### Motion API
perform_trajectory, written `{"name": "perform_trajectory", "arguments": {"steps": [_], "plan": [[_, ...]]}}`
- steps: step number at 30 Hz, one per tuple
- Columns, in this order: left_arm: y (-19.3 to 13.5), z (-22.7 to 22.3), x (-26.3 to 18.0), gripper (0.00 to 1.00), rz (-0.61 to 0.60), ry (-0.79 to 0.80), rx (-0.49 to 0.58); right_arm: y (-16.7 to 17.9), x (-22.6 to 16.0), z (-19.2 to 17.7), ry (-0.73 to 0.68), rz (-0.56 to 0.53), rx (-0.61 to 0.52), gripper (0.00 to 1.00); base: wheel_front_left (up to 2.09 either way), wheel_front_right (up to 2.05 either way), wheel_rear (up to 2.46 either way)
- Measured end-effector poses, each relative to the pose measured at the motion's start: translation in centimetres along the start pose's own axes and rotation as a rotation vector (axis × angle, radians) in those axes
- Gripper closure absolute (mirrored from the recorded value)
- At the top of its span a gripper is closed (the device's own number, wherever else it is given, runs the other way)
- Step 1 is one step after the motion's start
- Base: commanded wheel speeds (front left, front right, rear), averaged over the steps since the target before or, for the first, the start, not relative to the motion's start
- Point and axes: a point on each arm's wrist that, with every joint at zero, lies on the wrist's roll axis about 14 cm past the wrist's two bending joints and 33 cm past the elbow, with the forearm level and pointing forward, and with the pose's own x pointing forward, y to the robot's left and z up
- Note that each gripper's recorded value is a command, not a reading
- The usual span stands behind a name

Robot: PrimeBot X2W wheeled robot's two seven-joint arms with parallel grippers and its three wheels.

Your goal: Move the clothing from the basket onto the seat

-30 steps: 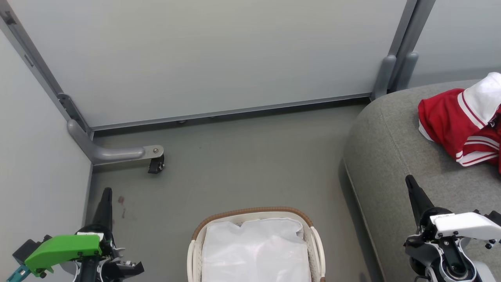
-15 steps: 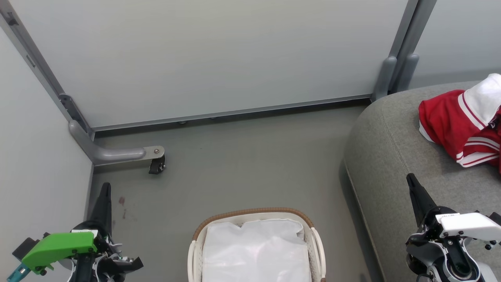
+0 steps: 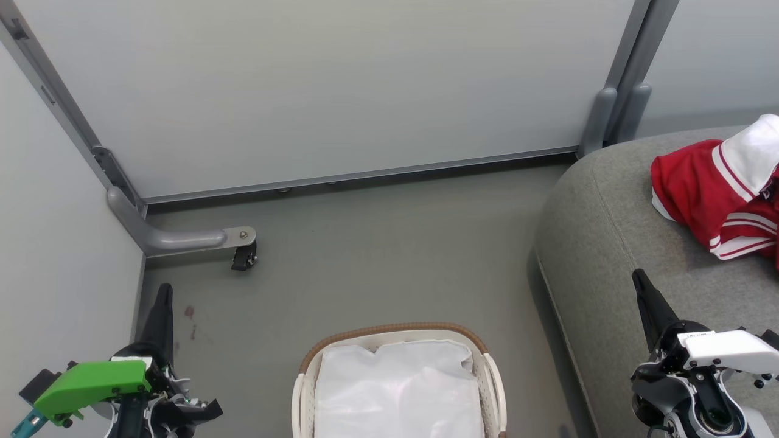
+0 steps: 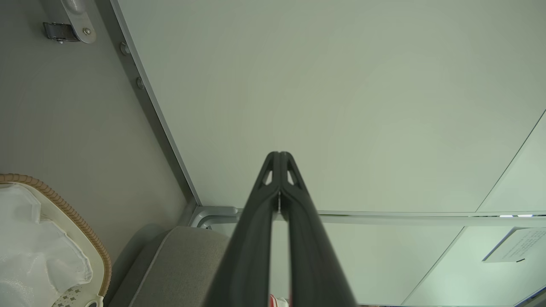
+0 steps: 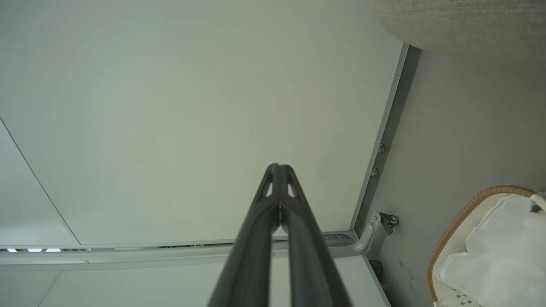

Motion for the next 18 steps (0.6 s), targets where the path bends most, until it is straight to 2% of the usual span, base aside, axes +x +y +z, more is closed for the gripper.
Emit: {"name": "perform_trajectory", "arguments": {"steps": [18], "plan": [[-0.01, 0.0, 0.0, 1.0, 0.0, 0.0, 0.0, 0.01, 0.0, 0.0, 0.0, 0.0, 0.0, 1.0, 0.0, 0.0, 0.0]]}}
